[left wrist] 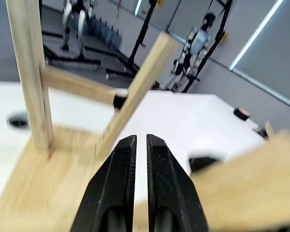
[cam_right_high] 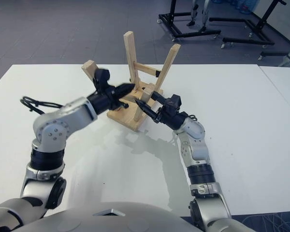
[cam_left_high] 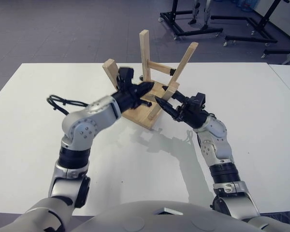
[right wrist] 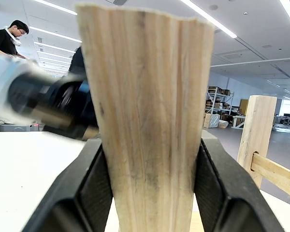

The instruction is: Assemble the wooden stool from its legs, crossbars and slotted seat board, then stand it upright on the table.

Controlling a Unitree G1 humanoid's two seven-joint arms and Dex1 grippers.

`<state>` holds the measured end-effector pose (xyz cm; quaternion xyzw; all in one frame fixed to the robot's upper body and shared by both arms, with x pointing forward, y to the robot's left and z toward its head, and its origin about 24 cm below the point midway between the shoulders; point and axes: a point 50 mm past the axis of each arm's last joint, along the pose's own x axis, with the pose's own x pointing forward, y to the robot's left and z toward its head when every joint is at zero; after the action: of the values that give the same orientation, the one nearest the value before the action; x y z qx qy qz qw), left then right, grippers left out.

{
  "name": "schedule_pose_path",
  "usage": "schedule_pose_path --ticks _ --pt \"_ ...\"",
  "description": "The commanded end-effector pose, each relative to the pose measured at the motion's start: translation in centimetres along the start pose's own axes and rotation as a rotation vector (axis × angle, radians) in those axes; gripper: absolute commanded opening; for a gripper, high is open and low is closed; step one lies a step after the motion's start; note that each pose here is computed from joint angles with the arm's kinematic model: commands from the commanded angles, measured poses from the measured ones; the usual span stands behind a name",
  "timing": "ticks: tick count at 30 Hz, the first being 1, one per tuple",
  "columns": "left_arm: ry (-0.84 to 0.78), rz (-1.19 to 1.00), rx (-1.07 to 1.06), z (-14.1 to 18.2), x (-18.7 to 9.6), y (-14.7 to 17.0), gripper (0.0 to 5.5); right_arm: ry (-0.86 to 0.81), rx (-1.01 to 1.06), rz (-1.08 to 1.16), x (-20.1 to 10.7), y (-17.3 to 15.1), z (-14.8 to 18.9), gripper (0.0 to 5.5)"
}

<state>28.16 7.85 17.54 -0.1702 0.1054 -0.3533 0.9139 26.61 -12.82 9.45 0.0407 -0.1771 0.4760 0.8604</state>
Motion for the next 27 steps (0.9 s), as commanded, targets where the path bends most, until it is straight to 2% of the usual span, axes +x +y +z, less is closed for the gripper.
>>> schedule_pose_path --ticks 1,14,17,22,27 --pt "-0.077 -0.034 0.05 3.6 0.1 -1.5 0.35 0.082 0.021 0.042 -0.3 0.8 -1.2 2.09" --pt "0.021 0.032 0.064 1.1 -1.2 0.1 0.35 0.124 -0.035 0.063 -0.6 1.7 -1.9 2.09" --pt "0.088 0.049 0.054 -1.3 -1.4 0.5 0.35 0.136 -0.015 0.048 -1.0 1.7 -2.4 2.09" --pt "0.015 0.012 0.004 -0.3 -1.3 -0.3 0.35 0.147 0.035 0.016 -1.8 1.9 -3.2 2.09" --pt "0.105 0.008 0.055 -2.4 -1.1 -0.5 0.35 0.151 0.042 0.013 -1.9 1.9 -3.3 2.09"
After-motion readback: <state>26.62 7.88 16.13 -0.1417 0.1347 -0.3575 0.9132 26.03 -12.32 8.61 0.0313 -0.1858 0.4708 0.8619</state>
